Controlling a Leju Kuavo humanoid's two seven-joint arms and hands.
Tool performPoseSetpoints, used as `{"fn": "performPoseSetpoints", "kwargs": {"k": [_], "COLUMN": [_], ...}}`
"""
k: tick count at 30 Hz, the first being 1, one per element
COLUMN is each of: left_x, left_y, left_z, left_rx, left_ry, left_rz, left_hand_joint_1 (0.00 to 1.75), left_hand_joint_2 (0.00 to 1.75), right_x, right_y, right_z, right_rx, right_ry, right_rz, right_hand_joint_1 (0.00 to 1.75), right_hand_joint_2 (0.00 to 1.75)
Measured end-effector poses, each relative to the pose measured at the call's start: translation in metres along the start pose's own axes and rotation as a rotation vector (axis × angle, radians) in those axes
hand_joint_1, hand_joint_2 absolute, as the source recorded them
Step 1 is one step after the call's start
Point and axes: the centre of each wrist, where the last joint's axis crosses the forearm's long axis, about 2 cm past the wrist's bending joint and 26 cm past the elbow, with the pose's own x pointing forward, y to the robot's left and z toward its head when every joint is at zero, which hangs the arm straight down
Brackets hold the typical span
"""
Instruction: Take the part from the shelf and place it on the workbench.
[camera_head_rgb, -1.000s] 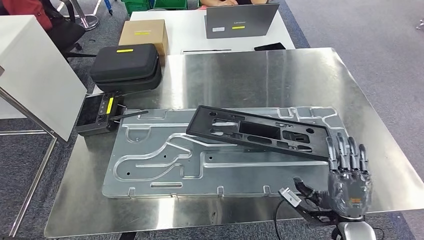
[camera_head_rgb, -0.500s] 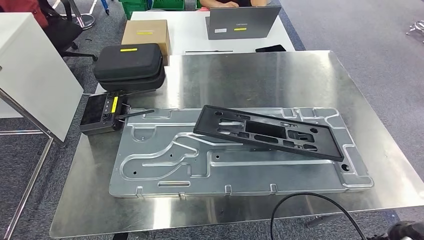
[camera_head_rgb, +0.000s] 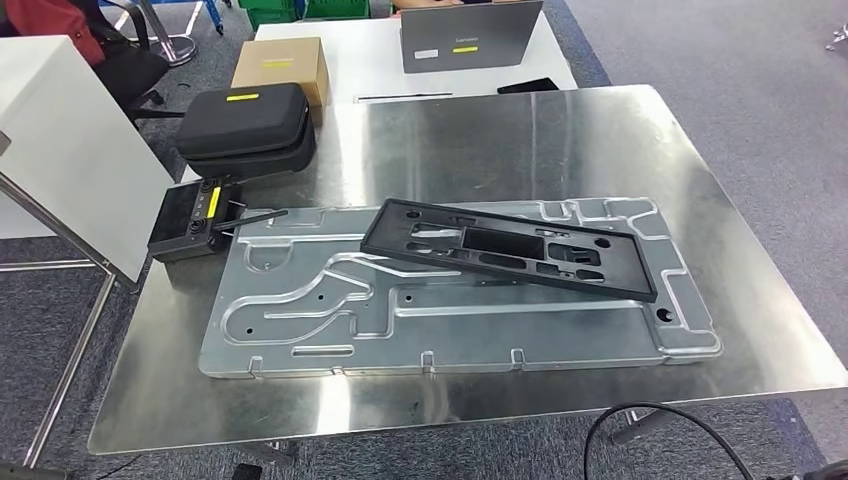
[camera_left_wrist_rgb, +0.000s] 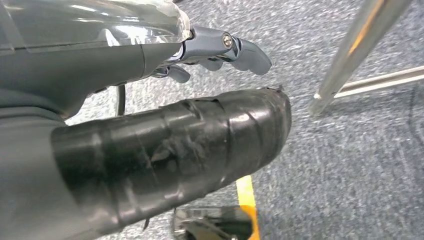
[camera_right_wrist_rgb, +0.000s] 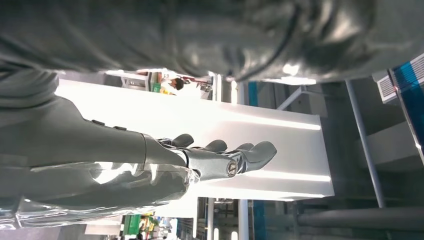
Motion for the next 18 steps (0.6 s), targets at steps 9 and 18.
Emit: {"fn": "performPoseSetpoints", "kwargs": {"k": [9, 18], "left_x": [0.0021, 0.0027], "left_y": [0.0011, -0.0006], "left_z": [-0.0015, -0.0009], "left_rx": [0.004, 0.001], "left_ry": [-0.003, -0.002], "left_rz": [0.008, 0.01], "left_hand_joint_1": [0.0, 0.0], "left_hand_joint_2": [0.0, 0.0], "right_x": [0.0003, 0.0005], "right_y": [-0.0002, -0.0008], "right_z": [0.0, 0.0005], "right_rx": [-0.002, 0.0], "right_ry": [0.002, 0.003], "right_rz": [-0.002, -0.001], "right_hand_joint_1": [0.0, 0.0], "right_hand_joint_2": [0.0, 0.0]}}
